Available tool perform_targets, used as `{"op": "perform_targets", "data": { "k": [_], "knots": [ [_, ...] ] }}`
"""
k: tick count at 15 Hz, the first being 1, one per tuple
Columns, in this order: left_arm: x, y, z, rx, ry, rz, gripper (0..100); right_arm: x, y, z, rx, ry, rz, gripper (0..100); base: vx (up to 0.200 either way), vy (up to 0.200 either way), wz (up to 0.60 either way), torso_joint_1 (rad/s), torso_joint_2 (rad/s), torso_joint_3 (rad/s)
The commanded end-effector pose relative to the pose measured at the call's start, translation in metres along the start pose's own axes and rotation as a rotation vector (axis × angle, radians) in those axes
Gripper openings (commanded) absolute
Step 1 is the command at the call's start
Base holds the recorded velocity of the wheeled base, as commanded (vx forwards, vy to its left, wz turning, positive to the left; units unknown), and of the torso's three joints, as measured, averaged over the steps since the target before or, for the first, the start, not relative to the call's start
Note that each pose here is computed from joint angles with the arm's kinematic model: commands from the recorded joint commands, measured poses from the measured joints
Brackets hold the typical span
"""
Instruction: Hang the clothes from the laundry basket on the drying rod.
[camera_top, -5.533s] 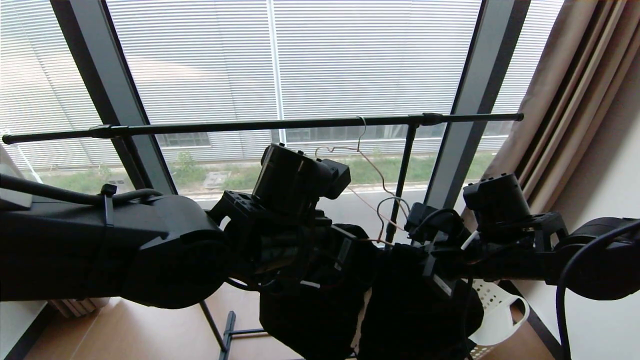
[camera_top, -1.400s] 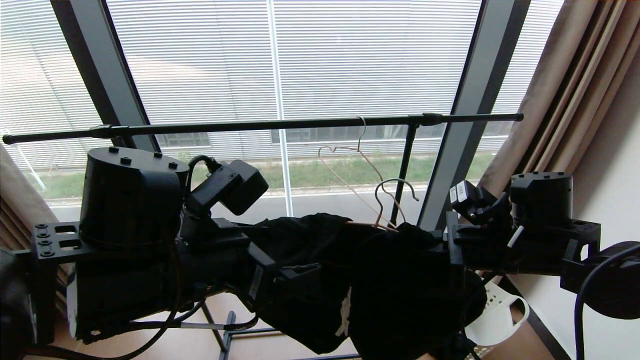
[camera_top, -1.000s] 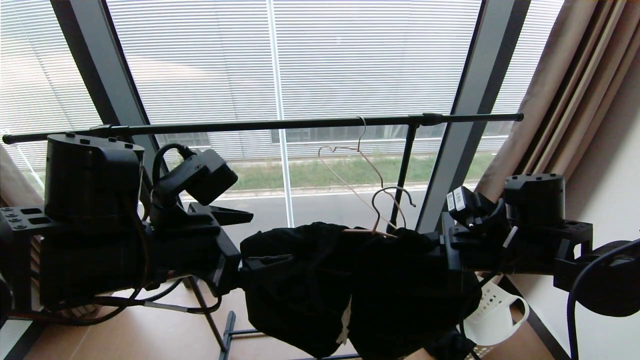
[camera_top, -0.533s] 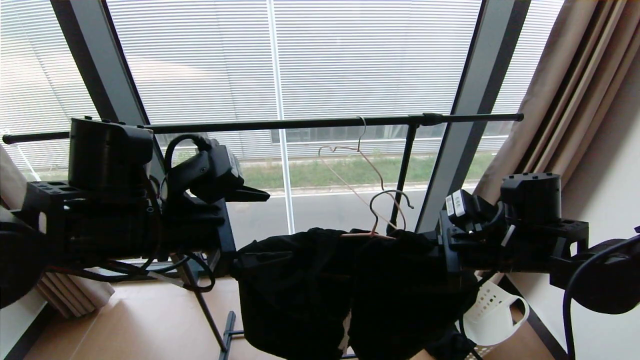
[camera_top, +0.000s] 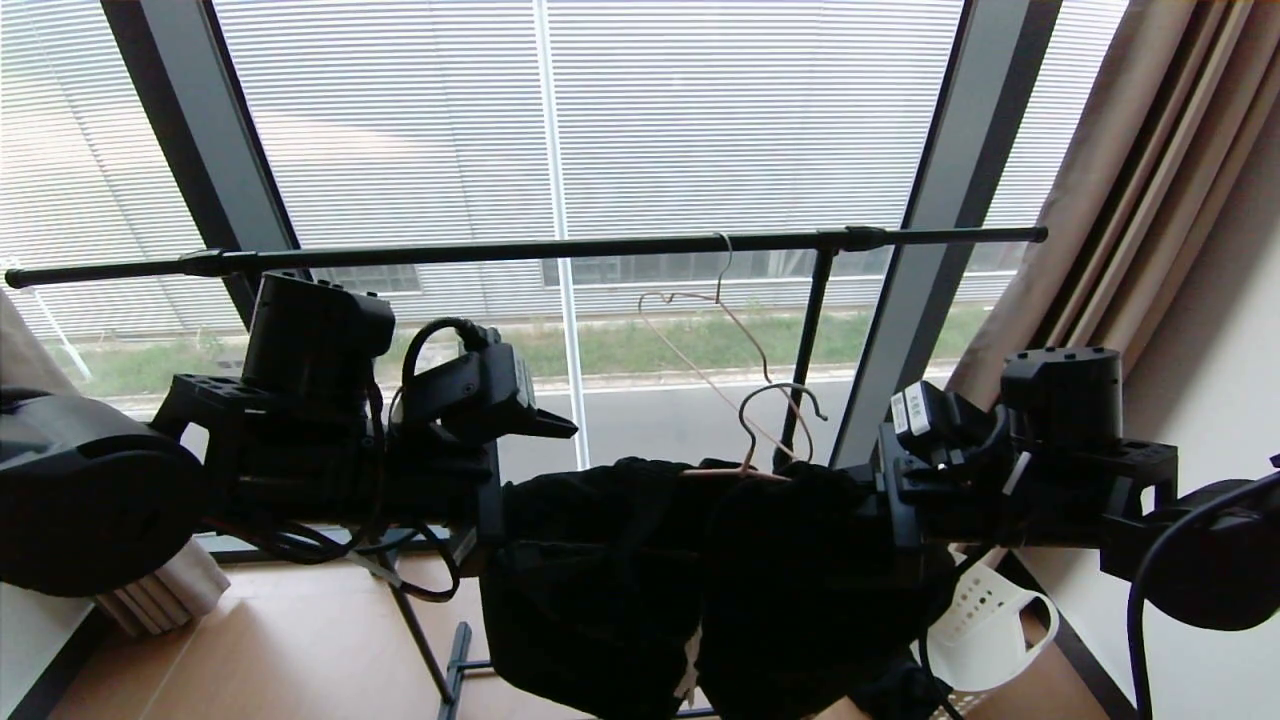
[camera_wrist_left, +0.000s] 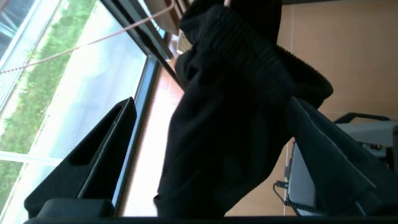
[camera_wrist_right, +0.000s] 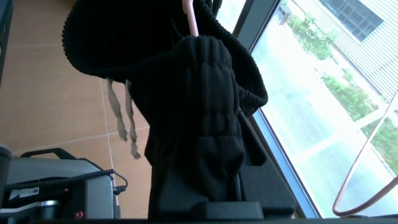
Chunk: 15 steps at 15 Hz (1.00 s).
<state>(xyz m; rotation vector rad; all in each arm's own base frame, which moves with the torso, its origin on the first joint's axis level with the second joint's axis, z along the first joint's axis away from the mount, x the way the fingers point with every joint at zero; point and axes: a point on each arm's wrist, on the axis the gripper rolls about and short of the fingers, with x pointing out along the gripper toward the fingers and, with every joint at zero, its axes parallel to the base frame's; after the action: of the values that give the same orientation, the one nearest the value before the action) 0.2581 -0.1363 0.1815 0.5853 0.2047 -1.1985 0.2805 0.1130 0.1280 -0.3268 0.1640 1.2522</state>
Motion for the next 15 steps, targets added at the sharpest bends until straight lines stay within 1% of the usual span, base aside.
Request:
{"op": "perform_targets", "data": {
  "k": [1,3,4,7,9,12,15],
  "knots": [
    [0.011,0.002,-0.009,-0.022,0.024,-0.023,100,-0.001,0.002,0.002,-0.006,-0.004,0.003,0,0.000,0.000,0.00,0.000,0.00,0.000],
    [0.013,0.002,-0.010,-0.023,0.026,-0.026,100,0.000,0.004,0.003,-0.006,-0.005,0.009,0,0.000,0.000,0.00,0.000,0.00,0.000],
    [0.019,-0.001,-0.010,-0.021,0.027,-0.045,100,0.002,0.007,0.006,-0.009,-0.009,0.021,0,0.000,0.000,0.00,0.000,0.00,0.000],
    [0.027,-0.002,-0.010,-0.020,0.031,-0.065,100,0.005,0.012,0.007,-0.013,-0.012,0.040,0,0.000,0.000,0.00,0.000,0.00,0.000],
    [0.028,-0.002,-0.010,-0.020,0.030,-0.064,100,0.004,0.013,0.008,-0.015,-0.016,0.044,0,0.000,0.000,0.00,0.000,0.00,0.000],
    [0.035,-0.003,-0.014,-0.030,0.045,-0.081,100,0.002,0.017,0.012,-0.024,-0.030,0.060,0,0.000,0.000,0.00,0.000,0.00,0.000],
    [0.036,-0.004,-0.016,-0.034,0.059,-0.074,100,-0.001,0.020,0.014,-0.028,-0.046,0.079,0,0.000,0.000,0.00,0.000,0.00,0.000]
  ]
}}
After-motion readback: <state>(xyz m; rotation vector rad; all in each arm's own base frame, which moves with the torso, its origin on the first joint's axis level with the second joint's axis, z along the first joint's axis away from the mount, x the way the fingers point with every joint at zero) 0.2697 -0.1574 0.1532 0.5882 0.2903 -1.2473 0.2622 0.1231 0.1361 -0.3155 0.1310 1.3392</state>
